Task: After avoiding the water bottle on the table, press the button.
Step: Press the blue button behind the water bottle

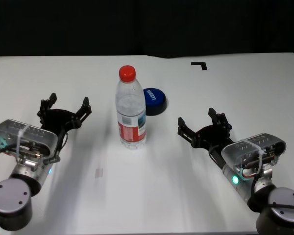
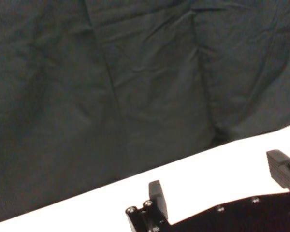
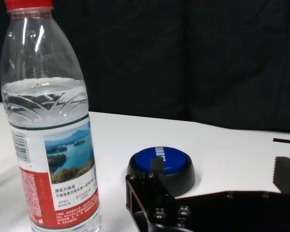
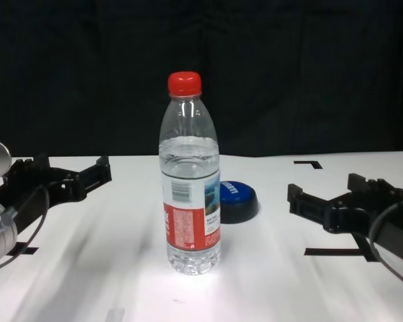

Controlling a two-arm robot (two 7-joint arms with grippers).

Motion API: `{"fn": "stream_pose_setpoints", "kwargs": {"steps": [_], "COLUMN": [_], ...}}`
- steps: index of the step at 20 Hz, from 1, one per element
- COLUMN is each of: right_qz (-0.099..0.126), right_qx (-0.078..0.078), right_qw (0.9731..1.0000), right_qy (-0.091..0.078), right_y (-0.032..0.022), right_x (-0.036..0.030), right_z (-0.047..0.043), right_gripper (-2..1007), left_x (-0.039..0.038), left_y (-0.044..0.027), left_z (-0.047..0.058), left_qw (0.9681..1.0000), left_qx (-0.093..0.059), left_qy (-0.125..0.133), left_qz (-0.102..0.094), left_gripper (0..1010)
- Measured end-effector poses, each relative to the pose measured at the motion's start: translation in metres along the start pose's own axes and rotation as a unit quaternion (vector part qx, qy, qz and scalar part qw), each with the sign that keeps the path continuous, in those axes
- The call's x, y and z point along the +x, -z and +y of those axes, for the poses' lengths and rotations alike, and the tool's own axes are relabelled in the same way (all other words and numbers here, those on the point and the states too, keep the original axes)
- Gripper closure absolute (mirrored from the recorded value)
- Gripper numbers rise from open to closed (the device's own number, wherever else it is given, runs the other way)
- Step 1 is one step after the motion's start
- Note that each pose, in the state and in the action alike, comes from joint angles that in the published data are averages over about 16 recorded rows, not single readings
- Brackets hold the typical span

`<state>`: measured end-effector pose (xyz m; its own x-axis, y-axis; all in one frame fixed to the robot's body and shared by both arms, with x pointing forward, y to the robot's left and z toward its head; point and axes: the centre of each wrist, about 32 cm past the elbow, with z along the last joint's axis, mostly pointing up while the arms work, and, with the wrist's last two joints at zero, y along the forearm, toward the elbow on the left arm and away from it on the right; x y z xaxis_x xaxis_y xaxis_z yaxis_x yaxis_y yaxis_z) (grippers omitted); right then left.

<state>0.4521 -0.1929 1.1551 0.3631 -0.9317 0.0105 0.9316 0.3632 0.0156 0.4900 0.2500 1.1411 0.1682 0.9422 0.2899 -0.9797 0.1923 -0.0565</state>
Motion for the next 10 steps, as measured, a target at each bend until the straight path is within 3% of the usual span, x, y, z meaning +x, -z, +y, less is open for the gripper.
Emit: {"fn": "stream_pose_setpoints", "kwargs": {"steps": [10], "right_qz": [0.000], "right_qx": [0.000], "right_qw": [1.0000], "right_qy": [0.000], "right_y": [0.0000], "right_x": [0.0000], "right_z": [0.0000], "right_gripper": [2], "left_x": [-0.0066], "left_y": [0.0000], "left_z": [0.0094], "left_qw": [1.0000], "left_qx": [0.004], "left_qy": [-0.006], "left_qz": [0.006], "left_gripper": [7]}}
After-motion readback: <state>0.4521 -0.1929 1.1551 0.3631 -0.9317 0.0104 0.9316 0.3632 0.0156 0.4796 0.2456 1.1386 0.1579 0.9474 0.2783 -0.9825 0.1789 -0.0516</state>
